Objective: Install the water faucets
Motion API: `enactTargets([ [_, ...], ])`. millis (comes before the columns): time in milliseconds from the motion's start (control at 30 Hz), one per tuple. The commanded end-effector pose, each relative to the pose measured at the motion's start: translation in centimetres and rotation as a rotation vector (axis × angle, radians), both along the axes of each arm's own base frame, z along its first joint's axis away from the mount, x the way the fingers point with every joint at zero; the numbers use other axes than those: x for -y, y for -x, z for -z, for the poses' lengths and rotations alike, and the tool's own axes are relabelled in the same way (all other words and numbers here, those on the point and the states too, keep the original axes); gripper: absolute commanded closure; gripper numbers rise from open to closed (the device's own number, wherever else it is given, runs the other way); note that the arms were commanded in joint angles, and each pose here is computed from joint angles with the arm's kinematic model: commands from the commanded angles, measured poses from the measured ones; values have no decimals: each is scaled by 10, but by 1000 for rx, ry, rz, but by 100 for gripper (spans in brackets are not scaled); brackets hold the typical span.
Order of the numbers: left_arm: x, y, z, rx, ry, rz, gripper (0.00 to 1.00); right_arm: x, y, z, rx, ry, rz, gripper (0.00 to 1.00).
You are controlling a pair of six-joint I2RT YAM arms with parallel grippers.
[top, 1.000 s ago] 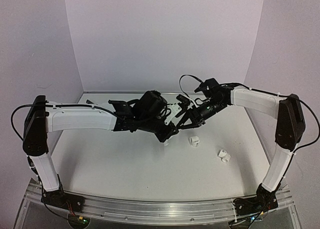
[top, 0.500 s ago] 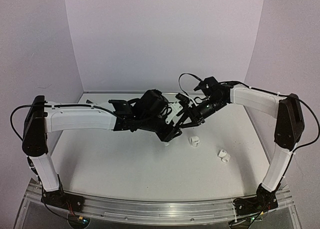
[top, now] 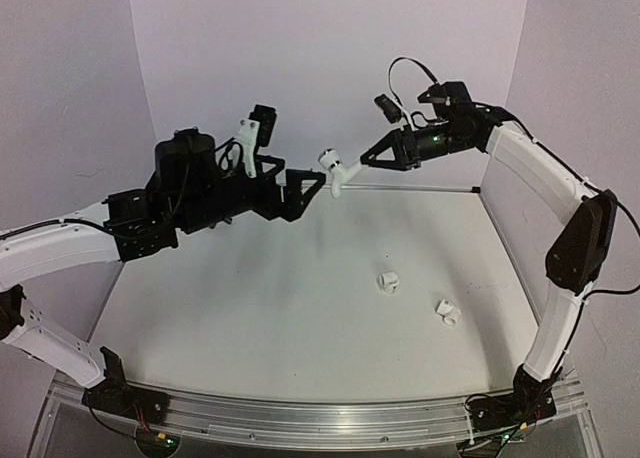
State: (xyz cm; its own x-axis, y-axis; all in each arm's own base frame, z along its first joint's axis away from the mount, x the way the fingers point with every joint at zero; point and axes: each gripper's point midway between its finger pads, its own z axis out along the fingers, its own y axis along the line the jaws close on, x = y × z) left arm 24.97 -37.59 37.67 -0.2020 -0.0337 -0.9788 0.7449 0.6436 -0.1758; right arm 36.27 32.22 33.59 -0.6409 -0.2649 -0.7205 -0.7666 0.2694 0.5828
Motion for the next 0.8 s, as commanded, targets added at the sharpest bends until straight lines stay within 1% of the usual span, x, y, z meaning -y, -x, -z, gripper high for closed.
enactTargets([
  [0,-32,-15,-28,-60,268,-17,0,-13,-3,-53,21,-124,-15,100],
  [33,-35,-17,-29,-102,300,13,0,-14,-5,-62,24,-148,-10,100],
  [100,-34,-13,-33,-139,327,98,0,-15,-5,-81,24,-200,2,100],
  [200,-23,4,-44,-121,340,227,0,-16,-3,-106,41,-285,12,100],
  [267,-19,11,-51,-104,380,282,0,-16,0,-114,13,-333,20,100],
  [367,-13,10,-53,-119,414,311,0,-16,8,-130,20,-411,9,100],
  [433,-9,10,-53,-115,424,329,0,-19,14,-134,13,-433,-8,100],
  [600,-7,5,-57,-124,456,367,0,-33,32,-135,10,-439,-59,100],
  [767,-12,1,-62,-156,493,407,5,-37,47,-141,38,-446,-88,100],
])
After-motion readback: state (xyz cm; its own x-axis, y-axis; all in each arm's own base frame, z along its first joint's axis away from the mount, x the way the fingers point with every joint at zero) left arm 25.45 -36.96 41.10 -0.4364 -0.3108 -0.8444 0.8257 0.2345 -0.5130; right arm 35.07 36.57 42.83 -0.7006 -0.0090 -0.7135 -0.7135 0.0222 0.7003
